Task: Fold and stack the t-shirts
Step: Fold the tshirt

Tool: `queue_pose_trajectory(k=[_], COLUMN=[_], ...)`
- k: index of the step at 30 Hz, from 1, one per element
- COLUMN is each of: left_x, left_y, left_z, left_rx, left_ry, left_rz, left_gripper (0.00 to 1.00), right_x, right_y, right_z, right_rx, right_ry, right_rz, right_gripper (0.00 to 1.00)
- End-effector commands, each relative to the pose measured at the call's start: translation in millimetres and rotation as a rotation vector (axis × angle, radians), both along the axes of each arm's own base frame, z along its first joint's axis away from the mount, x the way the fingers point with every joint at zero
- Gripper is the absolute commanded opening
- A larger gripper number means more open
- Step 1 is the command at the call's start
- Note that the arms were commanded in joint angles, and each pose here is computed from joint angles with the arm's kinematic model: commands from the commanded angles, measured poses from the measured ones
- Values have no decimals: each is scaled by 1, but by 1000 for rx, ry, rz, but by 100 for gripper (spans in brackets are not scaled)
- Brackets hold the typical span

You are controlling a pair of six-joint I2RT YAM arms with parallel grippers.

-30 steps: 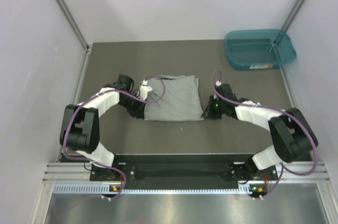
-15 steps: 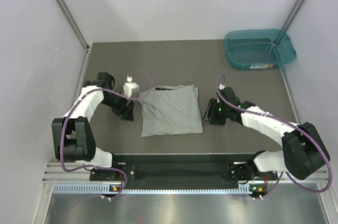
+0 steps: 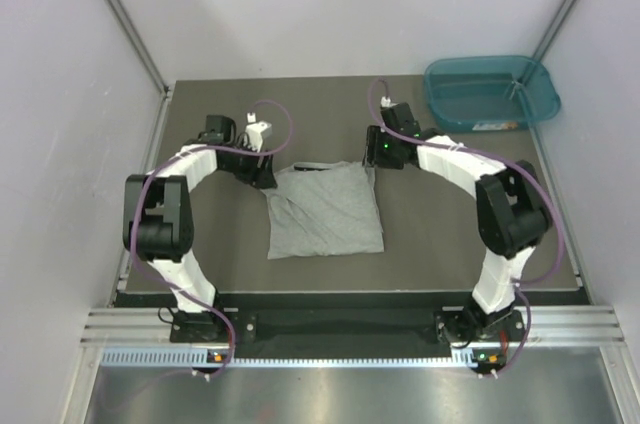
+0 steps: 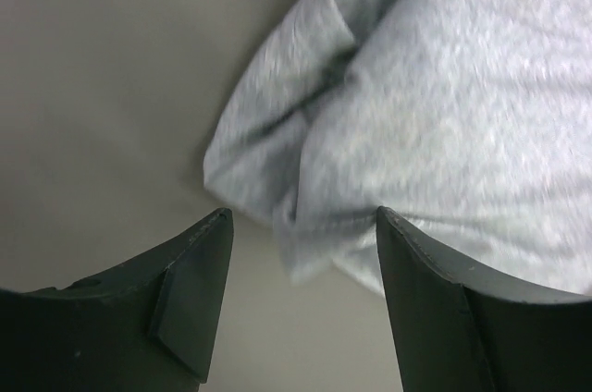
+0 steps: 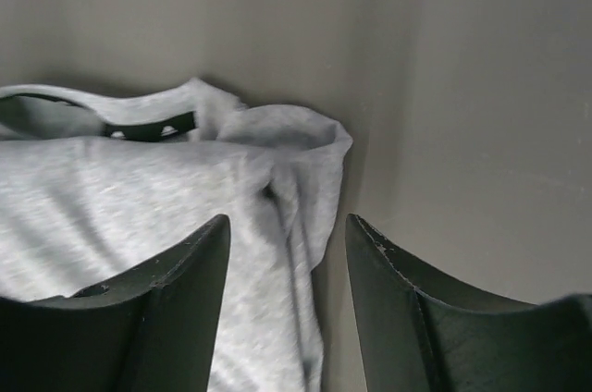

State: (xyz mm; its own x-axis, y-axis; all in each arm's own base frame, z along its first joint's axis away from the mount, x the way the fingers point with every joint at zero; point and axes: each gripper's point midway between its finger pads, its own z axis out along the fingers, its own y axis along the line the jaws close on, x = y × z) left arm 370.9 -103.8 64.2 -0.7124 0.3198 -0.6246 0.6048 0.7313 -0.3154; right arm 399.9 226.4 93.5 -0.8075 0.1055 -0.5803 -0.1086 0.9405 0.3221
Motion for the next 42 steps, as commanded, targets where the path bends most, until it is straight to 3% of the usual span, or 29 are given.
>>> queue_pose_trajectory(k=[1,7,9,10,11,12,14,15,25,34,39,42], left_x=[38,25,20,21,22,24,26,28,42,63,86,103], left_y=[-11,-23,-23,-22,-22,-22,-24,-27,-32,-39,-45,-34], left_z=[16,10,6,5,6,7,14,23,74,47,31,28], left_rx=[-16,-21,-16,-9,-7,-11,-26,-45,-59,-2,28,63], left_ry=[-125,-107,-90,-93,-101,-104,-107,-124,-271,-240,-244,-228], left_rz=[6,-64,-76,-79,-76,-73,-70,-78,-77,-72,-33,40], left_gripper=[68,53,49,38,33,17,5,0,0,0,18,40], right_x=[20,37,38,37,37,35,34,33,37,45,66,77], right_y=[6,23,27,26,26,23,22,19,-33,-33,-32,-20], right_z=[-3,-8,-7,-12,-12,-16,-14,-13,29,0,-14,-16], right_rx=[-40,4,21,18,20,14,14,14,39,80,63,92], right_ry=[-17,-20,-19,-10,-9,-2,-8,-10,-142,-100,-97,-97], right_rz=[40,58,58,52,46,40,30,21,-173,-195,-205,-156], right_gripper=[54,49,39,34,21,15,0,0,0,0,0,1])
